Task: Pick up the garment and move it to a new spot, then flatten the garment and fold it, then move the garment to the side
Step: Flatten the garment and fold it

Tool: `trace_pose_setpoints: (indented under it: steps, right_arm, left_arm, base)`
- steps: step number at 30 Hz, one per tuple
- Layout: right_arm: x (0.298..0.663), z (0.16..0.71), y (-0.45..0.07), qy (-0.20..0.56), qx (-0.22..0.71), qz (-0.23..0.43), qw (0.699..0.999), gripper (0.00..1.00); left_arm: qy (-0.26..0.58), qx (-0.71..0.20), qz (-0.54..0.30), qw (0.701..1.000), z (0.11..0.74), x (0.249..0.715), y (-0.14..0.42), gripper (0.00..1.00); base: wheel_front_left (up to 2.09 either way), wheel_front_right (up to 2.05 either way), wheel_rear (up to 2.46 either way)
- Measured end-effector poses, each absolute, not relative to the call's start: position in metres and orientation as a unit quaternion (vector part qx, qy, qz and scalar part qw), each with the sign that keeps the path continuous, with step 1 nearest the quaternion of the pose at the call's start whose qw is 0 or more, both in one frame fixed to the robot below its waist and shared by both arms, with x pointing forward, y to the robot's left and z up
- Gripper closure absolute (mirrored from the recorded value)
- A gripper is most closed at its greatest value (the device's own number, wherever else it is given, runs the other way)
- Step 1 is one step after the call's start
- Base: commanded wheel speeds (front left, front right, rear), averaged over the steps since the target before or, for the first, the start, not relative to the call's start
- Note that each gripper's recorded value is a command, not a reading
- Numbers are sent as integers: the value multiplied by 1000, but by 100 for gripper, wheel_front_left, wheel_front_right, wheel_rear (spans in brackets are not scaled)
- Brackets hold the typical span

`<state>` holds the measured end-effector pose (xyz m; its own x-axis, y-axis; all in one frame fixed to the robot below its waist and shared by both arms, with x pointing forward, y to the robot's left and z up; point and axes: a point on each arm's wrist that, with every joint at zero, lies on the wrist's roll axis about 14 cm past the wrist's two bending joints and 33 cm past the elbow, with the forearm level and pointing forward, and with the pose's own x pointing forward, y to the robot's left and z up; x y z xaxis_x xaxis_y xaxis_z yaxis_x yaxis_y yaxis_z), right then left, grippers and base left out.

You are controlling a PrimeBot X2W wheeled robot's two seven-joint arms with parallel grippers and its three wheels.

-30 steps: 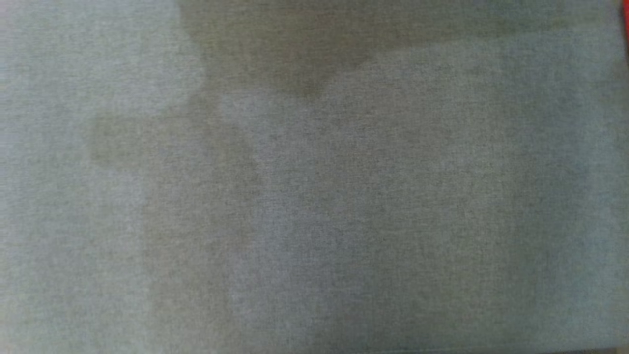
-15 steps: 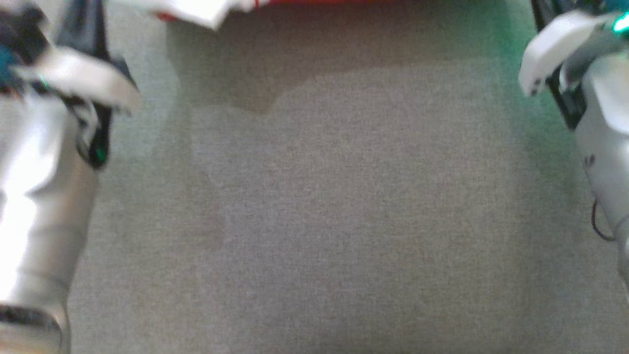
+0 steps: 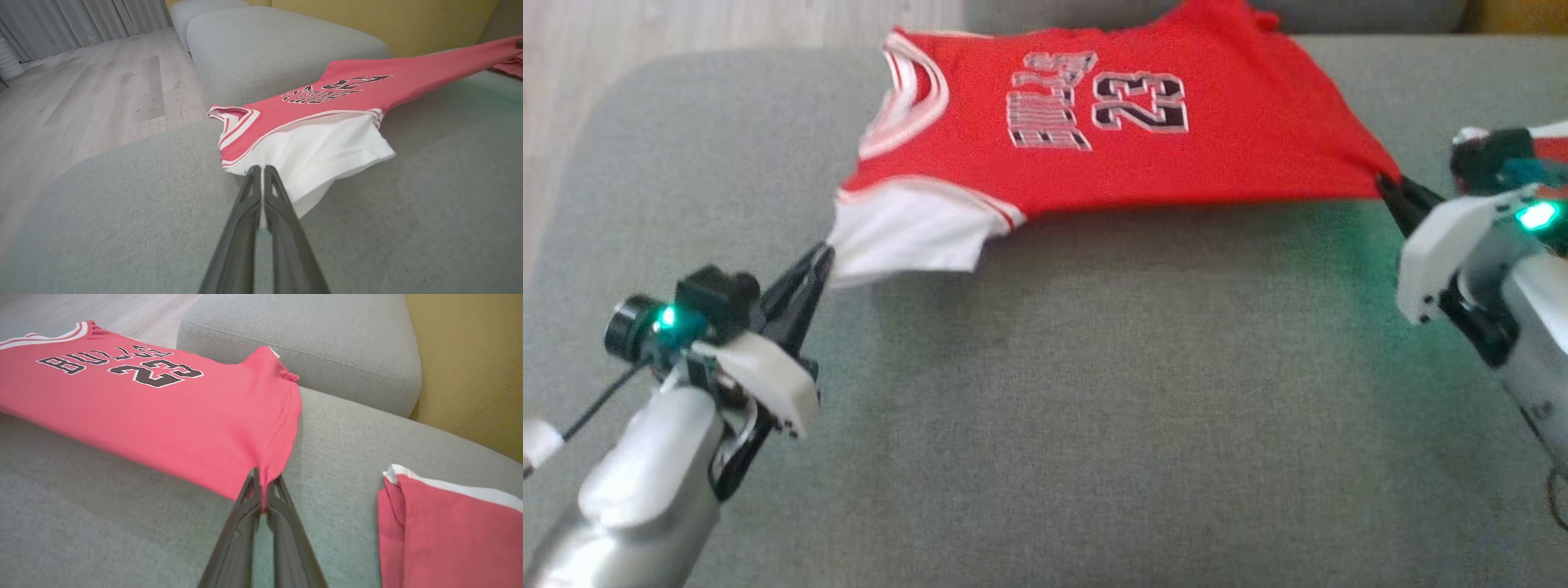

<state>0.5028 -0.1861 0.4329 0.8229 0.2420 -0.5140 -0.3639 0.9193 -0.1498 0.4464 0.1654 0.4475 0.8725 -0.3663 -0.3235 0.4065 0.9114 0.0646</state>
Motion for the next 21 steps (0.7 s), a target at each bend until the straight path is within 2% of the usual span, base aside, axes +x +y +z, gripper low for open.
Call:
trace_pose_setpoints:
  steps: [6, 16, 21]
  right_arm:
    - [472, 443, -191, 267, -108, 179, 941, 100]
    - [412, 431, -193, 323, -94, 211, 918, 100]
    - [399, 425, -192, 343, -87, 227, 907, 100]
  left_arm:
    - [159, 81, -211, 961, 461, 413, 165, 100]
    - [243, 71, -243, 936, 448, 340, 155, 100]
    - [251, 72, -250, 932, 454, 328, 151, 100]
  base:
    - [0, 0, 0]
    - [0, 0, 0]
    - [0, 0, 0]
